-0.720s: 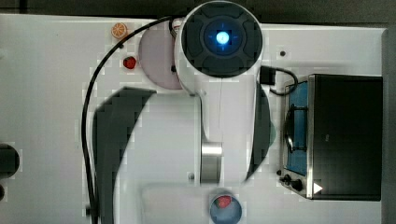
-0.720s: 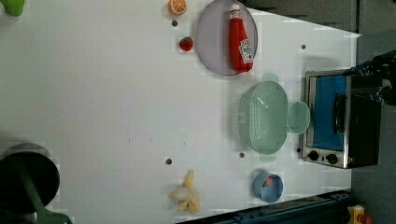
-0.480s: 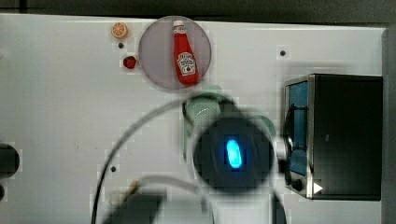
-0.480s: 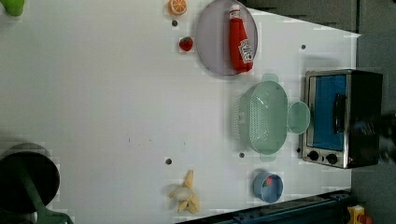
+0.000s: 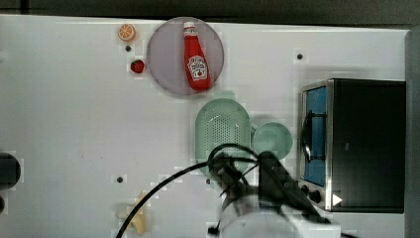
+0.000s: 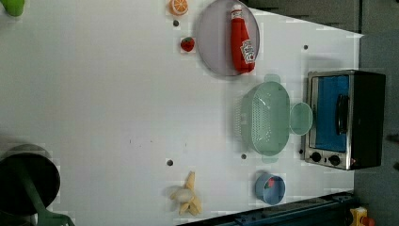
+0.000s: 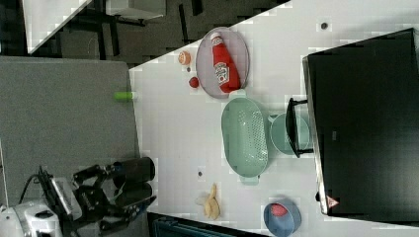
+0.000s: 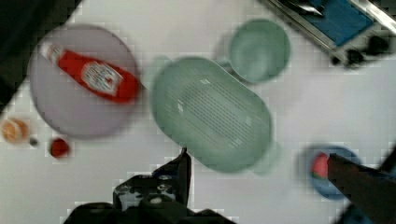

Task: Drag strainer right to left.

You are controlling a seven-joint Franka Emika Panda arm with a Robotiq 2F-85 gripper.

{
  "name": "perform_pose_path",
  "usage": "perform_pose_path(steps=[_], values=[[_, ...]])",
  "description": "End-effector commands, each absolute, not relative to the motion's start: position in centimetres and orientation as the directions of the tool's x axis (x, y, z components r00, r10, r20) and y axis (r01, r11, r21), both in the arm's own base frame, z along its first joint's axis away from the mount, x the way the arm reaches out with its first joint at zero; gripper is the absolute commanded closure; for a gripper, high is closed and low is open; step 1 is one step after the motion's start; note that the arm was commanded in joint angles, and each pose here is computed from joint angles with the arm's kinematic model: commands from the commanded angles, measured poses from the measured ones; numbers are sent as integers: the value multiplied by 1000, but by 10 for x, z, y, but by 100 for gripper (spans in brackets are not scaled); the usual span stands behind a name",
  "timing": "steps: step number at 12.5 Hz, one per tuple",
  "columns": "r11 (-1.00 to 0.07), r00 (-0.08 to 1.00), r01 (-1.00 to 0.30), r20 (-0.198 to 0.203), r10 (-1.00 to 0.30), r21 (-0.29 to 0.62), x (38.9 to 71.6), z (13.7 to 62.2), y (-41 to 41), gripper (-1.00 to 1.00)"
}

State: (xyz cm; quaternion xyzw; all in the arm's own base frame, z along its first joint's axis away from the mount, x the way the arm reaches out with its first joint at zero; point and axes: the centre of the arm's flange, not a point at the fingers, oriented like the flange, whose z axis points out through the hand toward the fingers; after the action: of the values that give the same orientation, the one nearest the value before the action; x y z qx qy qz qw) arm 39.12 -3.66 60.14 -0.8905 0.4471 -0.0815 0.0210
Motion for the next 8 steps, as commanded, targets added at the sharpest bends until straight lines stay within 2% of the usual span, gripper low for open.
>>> perform_pose_path(steps=[1, 3, 6, 8], values=[[-552, 553, -832, -3, -833, 60, 420, 460, -33, -100], [-482, 483, -875, 8, -875, 50, 427, 407, -30, -100], [-296, 297, -954, 26, -954, 42, 443, 338, -18, -100], [-242, 243, -970, 32, -970, 33, 463, 302, -7, -100]])
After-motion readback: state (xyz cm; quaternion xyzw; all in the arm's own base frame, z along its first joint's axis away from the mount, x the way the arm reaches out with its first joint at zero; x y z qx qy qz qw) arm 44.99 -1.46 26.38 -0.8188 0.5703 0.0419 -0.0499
